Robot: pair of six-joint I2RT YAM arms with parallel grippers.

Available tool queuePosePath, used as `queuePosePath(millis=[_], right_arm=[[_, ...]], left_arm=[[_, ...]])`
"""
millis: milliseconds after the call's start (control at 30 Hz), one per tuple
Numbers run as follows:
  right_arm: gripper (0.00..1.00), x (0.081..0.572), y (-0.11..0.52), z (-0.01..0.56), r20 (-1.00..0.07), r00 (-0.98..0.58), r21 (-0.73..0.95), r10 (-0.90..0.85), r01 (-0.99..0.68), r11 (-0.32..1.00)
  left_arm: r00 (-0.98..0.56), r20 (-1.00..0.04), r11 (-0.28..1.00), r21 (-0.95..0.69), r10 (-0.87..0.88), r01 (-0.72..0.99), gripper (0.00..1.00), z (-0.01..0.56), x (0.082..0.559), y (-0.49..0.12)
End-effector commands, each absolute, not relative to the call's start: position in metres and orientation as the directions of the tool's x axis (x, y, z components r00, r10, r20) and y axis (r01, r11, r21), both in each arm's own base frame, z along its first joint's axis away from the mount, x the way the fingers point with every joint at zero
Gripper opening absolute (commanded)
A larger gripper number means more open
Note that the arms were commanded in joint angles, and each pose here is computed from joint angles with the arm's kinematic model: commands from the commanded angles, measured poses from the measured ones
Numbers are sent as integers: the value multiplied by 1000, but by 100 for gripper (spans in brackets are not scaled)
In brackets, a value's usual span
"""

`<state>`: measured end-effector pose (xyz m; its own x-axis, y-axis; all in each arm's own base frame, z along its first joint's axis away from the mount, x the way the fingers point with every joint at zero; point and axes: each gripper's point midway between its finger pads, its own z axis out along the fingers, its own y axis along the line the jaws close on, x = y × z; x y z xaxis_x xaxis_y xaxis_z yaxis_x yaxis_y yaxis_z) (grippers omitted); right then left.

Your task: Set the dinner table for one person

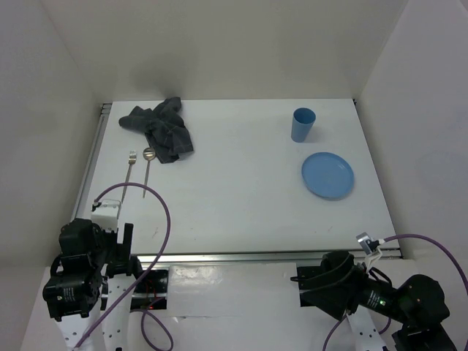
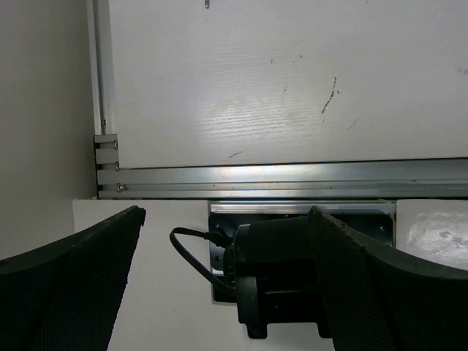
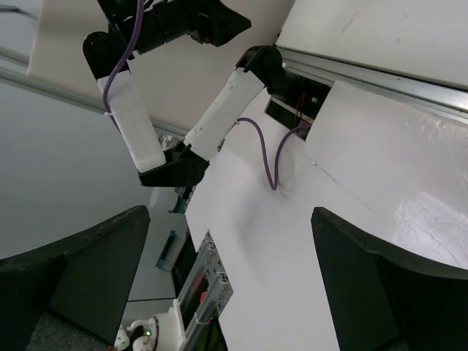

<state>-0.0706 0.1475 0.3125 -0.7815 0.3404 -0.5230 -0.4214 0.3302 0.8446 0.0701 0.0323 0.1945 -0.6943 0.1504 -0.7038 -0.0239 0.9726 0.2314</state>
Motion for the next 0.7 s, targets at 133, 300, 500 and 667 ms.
queuePosePath(millis=[133,300,500,667], right_arm=[[100,-71,149,313,-511,-797,851,321,-416,321],[100,-48,147,326,-543,-773,823,327,-413,390],[100,20,145,372,-651,-684,733,329,-455,506],[100,110,140,433,-764,-544,622,346,-478,620]], left_arm=[[-689,-714,975,216,123,-49,99,194,68,31],[-619,-769,969,244,163,-48,99,216,64,30],[-517,-795,935,354,317,30,99,271,101,36],[-520,-761,918,368,388,146,99,309,169,39]])
